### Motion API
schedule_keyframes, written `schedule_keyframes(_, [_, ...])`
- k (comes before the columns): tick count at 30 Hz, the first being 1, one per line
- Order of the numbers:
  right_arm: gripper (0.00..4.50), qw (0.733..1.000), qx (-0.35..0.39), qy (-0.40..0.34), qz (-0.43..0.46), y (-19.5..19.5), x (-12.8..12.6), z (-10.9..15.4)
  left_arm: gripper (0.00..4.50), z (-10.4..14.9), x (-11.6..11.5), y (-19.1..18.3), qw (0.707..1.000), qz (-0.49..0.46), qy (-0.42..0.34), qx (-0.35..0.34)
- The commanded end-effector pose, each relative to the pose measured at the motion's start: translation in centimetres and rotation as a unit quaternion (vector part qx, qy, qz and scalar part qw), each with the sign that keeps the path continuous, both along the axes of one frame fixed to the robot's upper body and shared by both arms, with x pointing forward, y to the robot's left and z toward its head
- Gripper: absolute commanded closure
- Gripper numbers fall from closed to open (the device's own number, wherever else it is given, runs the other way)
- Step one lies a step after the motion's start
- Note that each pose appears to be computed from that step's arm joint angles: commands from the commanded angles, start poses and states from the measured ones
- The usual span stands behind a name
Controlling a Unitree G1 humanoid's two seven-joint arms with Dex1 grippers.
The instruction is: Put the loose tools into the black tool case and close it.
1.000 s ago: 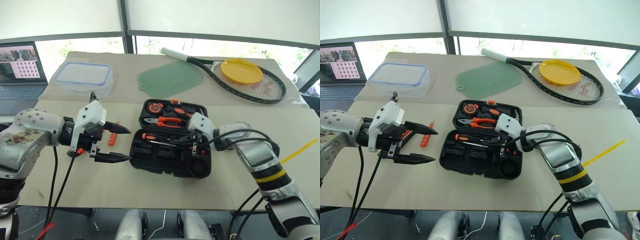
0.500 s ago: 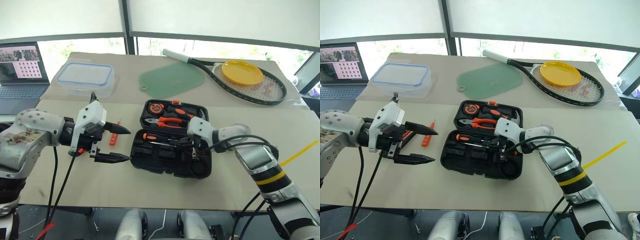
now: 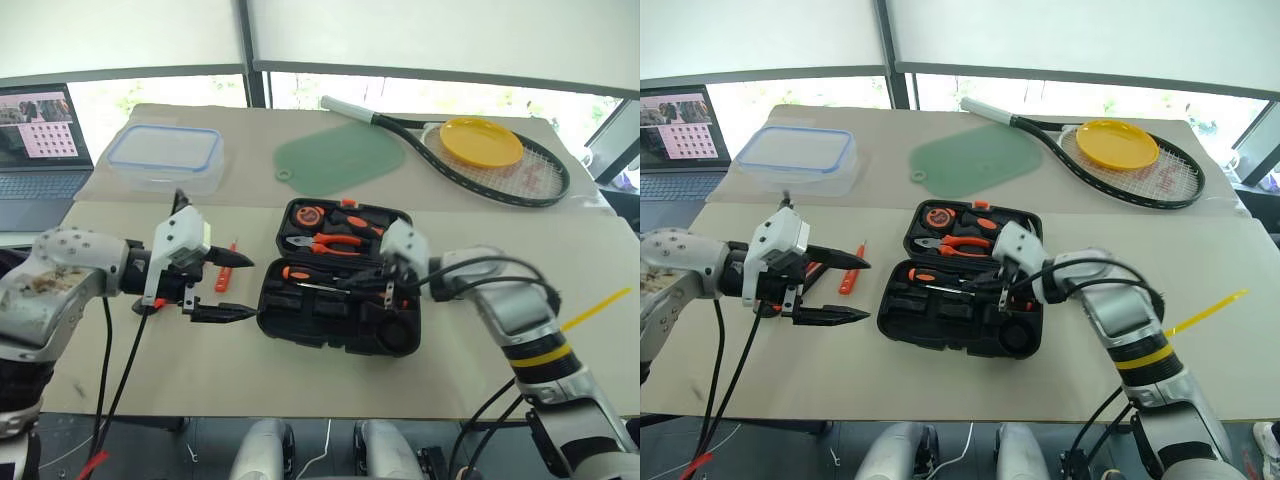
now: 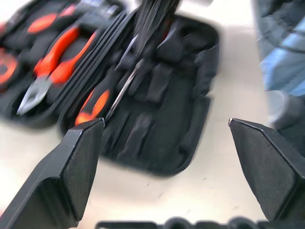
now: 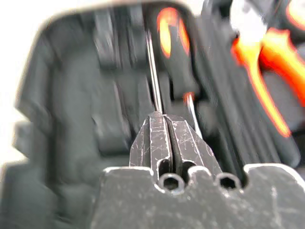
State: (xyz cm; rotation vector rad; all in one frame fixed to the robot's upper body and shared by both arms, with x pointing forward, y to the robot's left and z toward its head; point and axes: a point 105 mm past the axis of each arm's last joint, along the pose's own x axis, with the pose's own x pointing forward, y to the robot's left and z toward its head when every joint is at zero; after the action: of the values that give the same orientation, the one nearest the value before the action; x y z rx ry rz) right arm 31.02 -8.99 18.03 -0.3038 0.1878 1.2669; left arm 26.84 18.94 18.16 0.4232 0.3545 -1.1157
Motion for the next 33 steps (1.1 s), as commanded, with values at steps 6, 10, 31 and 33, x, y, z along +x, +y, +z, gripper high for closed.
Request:
schedule_keyframes(6, [1.33,0.994,0.051,-0.026,0.095,-2.2,-5.1,6.8,0.00,-2.2,-6.1,10.0,0.947,0.322,0.002,0.014])
schedule_keyframes(10, [0.05,0.994,0.043,-0.026,0.102,-2.6,-5.6,6.7,0.00,-2.6,-8.3,10.5,0.935,0.353,0.015,0.009])
schedule_keyframes(31, [0.05,0.995,0.080,-0.046,0.043,-1.9,-7.5,5.5,0.00,-3.4,6.1,2.6,0.888,0.422,0.178,0.043])
schedule_keyframes(33, [0.05,0.995,0.081,-0.049,0.039,-1.9,-7.6,5.5,0.00,-3.5,6.8,2.1,0.885,0.422,0.189,0.047])
